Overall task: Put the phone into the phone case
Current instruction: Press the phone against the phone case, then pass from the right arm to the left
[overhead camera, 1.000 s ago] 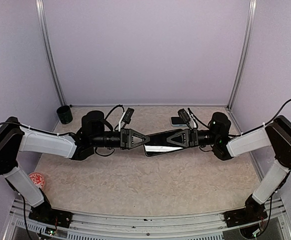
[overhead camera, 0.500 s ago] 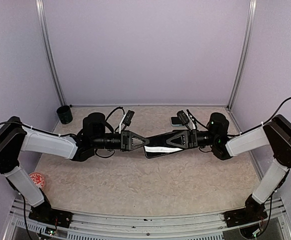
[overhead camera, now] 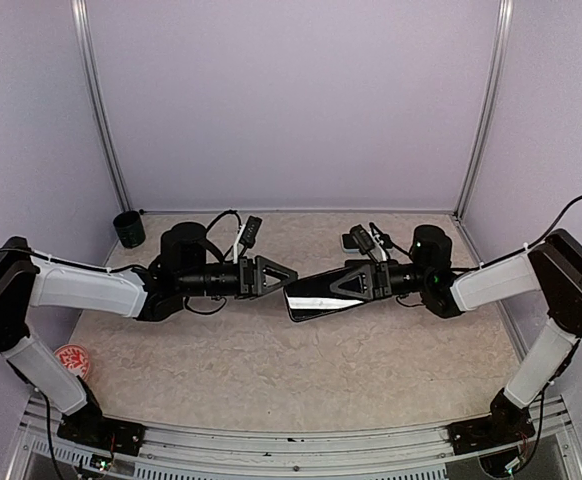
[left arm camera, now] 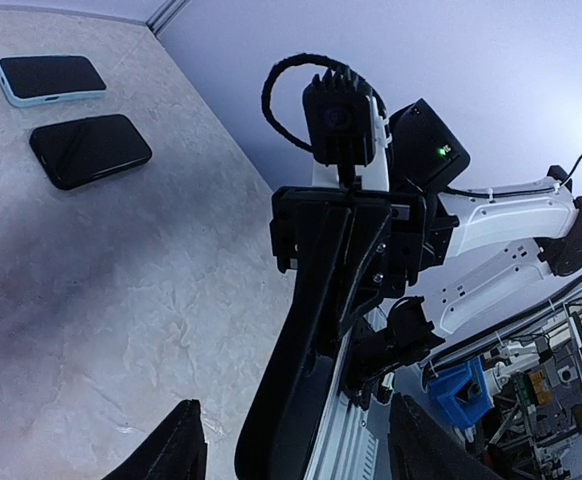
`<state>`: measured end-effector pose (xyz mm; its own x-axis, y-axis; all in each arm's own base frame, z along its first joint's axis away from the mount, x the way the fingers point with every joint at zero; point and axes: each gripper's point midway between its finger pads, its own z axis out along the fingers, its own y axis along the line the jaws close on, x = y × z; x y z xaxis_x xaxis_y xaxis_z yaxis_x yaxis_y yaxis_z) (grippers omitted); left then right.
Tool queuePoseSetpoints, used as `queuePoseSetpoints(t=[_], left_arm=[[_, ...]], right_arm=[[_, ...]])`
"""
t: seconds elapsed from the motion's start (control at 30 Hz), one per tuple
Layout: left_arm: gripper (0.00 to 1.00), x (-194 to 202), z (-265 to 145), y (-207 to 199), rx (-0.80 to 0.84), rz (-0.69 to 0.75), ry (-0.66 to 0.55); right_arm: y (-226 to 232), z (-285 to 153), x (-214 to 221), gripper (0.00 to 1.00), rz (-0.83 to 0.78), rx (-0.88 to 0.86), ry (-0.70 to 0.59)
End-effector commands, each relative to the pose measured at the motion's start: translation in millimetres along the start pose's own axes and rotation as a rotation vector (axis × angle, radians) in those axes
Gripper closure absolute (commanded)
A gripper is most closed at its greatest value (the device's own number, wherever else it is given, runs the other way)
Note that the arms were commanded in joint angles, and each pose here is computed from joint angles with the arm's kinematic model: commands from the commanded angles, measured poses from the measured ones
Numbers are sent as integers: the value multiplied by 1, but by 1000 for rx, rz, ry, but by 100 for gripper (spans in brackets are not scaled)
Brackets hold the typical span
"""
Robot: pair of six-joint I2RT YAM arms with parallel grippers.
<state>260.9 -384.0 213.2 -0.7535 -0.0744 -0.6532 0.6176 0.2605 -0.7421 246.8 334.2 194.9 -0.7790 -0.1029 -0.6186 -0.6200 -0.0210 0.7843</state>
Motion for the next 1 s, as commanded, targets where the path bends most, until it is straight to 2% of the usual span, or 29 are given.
queuePoseSetpoints(t=[0.0,0.23,0.43,0.53,0.6,0.8,0.97], left_arm=[[39,-1,-5,-3,13,-2,-14],[38,17,3,0,26,-28,23],[38,20,11,-17,128,-44,20],[42,18,16,-22,161,-49,21],[47,19,20,-22,170,-49,25],[77,19,23,-17,165,-59,18],[94,18,23,-13,152,-67,12]], right_arm=[[34,0,-30,95,-143,-45,-62],[36,-1,-39,94,-162,-34,-98],[37,-1,-40,94,-145,-60,-115],[38,-1,-39,94,-140,-71,-119],[38,-1,-37,94,-138,-74,-119],[35,-2,-31,94,-128,-71,-109],[32,-2,-27,94,-119,-68,-100]])
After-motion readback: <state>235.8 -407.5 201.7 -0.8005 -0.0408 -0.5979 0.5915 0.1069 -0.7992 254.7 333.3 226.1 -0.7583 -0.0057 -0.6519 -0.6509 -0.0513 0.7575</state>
